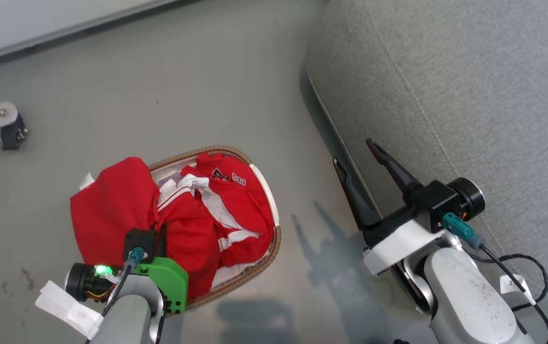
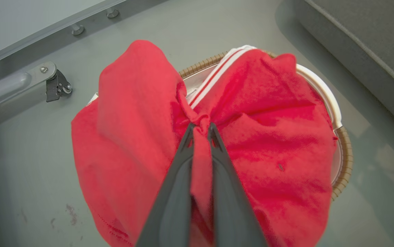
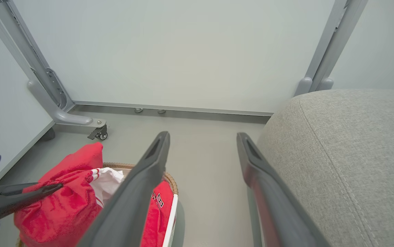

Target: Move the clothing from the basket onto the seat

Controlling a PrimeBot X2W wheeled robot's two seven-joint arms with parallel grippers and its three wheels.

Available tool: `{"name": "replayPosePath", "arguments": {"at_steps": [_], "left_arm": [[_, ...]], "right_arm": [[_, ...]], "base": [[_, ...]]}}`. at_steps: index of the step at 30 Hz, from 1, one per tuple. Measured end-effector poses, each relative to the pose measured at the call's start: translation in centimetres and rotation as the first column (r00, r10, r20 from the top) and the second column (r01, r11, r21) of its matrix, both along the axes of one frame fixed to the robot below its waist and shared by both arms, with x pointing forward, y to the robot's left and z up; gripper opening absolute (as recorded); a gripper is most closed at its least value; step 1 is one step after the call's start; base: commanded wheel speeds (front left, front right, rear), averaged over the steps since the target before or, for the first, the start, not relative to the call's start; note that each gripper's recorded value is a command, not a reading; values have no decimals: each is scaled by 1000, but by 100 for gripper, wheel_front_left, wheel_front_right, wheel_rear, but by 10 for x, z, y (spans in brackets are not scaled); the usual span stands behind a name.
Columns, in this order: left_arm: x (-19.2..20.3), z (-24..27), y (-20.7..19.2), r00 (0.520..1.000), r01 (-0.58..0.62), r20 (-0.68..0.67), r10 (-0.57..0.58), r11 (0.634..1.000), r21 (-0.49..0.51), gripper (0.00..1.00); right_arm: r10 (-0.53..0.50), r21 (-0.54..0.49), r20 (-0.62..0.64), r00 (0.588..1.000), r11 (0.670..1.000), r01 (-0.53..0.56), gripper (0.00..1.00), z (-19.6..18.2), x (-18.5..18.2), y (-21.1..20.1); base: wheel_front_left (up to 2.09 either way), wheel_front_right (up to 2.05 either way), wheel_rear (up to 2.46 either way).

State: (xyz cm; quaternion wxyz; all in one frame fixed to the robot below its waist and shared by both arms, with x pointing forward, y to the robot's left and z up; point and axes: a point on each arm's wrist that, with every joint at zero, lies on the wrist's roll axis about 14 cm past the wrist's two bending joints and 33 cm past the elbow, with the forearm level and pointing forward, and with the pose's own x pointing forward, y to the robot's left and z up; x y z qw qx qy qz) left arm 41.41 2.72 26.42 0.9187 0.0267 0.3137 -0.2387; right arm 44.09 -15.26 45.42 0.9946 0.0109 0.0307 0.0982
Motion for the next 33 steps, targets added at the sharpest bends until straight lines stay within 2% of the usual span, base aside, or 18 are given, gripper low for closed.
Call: {"name": "replayPosePath", "arguments": {"at_steps": [10,17,23,33], "left_arm": [[12,94,1,970,-52,232,77,992,-114,0],[20,165,4,910,-54,392,134,977,-208,0],[16,223,-6,848,3,508,148,959,-284,0],[8,277,-13,777,58,604,178,935,-351,0]], "right_arm": [[1,27,50,999,1000,-3,100,27,-40,4],[18,46,89,996,999,-22,100,43,-62,13],[56,41,121,991,997,-61,100,53,-74,23],[164,20,97,982,986,-167,100,44,-85,52]], "base": [[0,0,0],[0,0,0],[0,0,0],[0,0,0]]}}
